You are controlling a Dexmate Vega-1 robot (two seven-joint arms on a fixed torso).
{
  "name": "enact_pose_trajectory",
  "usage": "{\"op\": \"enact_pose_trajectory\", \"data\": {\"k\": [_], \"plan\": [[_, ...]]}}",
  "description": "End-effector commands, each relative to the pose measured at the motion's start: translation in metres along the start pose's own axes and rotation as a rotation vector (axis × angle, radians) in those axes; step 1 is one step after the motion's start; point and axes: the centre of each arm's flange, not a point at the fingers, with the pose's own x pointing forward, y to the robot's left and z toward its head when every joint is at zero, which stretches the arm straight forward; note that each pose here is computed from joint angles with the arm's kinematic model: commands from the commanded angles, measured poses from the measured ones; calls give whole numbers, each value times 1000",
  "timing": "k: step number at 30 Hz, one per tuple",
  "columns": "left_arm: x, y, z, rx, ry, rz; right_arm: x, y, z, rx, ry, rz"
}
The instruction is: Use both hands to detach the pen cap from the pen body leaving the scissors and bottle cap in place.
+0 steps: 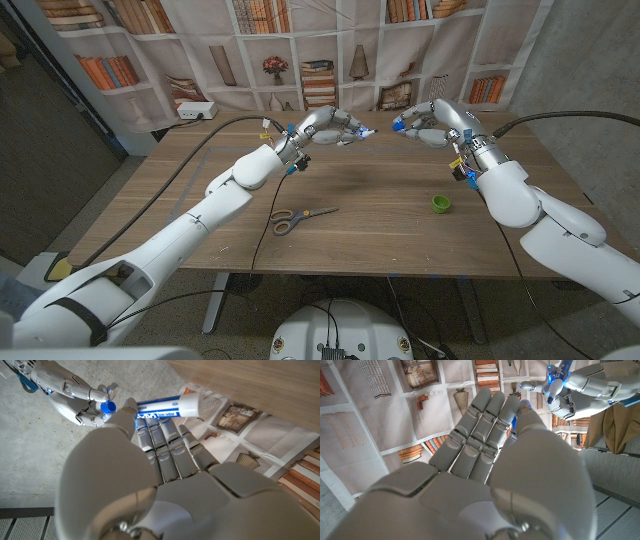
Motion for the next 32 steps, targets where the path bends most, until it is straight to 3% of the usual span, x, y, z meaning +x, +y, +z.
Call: {"op": "enact_pose_trajectory", "data": {"k": [1,7,19,32], "plan": [[-8,6,5,-2,-10,22,-4,0,1,21,24,-50],[-14,8,6,-5,-8,34,-3,1,5,9,33,-57],[-21,11,12,2,-5,74,10,-6,7,-4,10,-39],[-24,15,10,7,-12,78,15,0,14,-34,12,-31]]}}
